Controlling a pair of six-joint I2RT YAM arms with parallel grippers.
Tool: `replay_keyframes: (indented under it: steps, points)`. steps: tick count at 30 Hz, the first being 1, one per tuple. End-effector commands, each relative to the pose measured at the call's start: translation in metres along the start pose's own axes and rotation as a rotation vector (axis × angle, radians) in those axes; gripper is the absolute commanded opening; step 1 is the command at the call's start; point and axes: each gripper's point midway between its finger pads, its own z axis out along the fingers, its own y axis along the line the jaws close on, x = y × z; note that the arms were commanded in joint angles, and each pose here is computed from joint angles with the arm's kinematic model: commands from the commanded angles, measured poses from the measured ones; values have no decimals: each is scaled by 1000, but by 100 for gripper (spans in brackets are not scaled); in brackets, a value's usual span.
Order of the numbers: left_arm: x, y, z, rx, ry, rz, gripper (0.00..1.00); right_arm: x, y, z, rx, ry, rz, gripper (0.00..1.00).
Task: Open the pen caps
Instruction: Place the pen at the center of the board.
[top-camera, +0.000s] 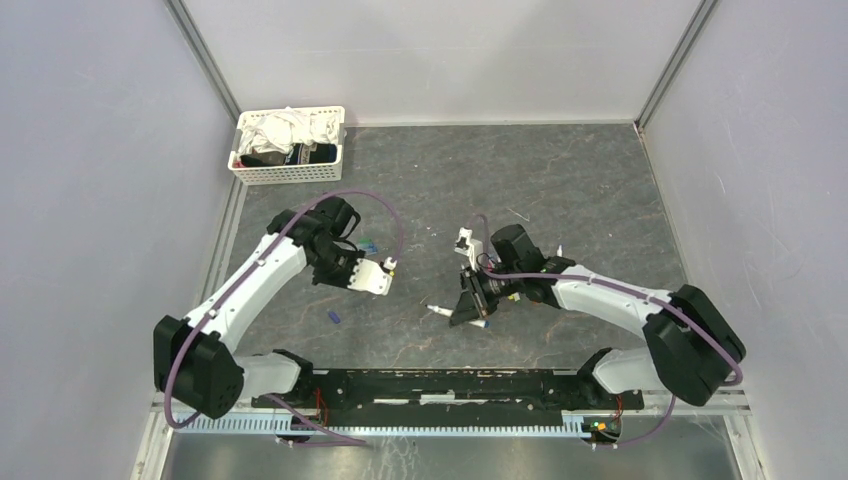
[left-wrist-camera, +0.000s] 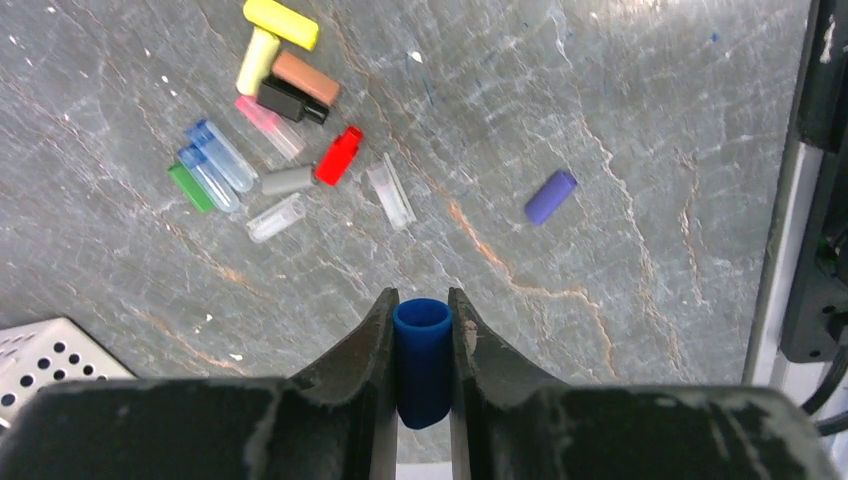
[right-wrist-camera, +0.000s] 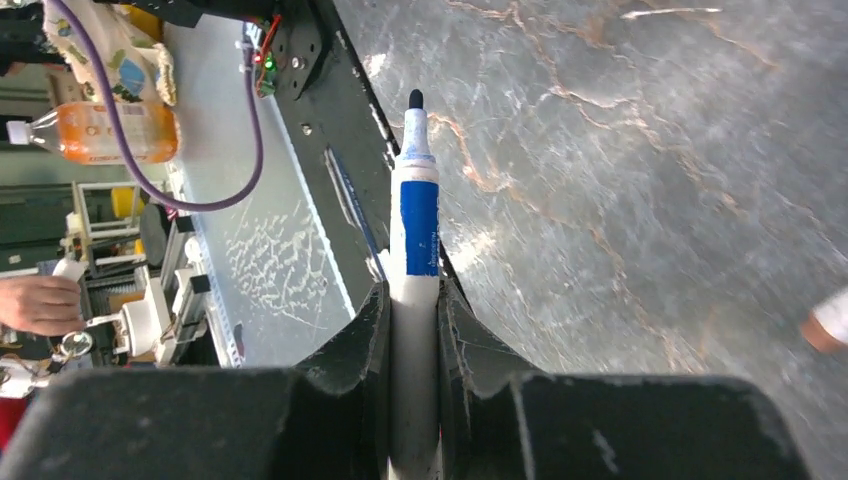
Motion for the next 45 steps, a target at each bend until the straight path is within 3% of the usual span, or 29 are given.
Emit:
replay_keyframes:
  steps: [1,6,13,23,25,29,31,38,42,45]
  points:
    - [-22,38,-1,-92,-101,-17,2,-21,-20,-24,140,-97,-81,0]
    - [-43,81,29,-87,-188,-229,2,-47,-80,-67,485,-262,10,0]
    - [-40,133,77,-64,-156,-405,11,-58,-131,-130,879,-478,72,0]
    - [-33,129,115,-26,-134,-494,31,-52,-169,-139,1035,-532,116,0]
    - [-35,127,113,-20,-143,-510,40,-51,-174,-136,1038,-531,118,0]
    - [-43,125,97,-29,-178,-546,50,-48,-181,-128,1029,-518,127,1]
    - [-49,125,85,-34,-201,-565,64,-47,-184,-124,1020,-511,125,6]
    - [-66,134,20,-128,-258,-683,73,-43,-184,-120,1007,-488,127,34]
    - [-63,137,-17,-229,-278,-749,78,-39,-182,-122,1011,-475,128,42]
    - [-47,140,-33,-278,-303,-836,89,-39,-178,-123,1003,-472,123,43]
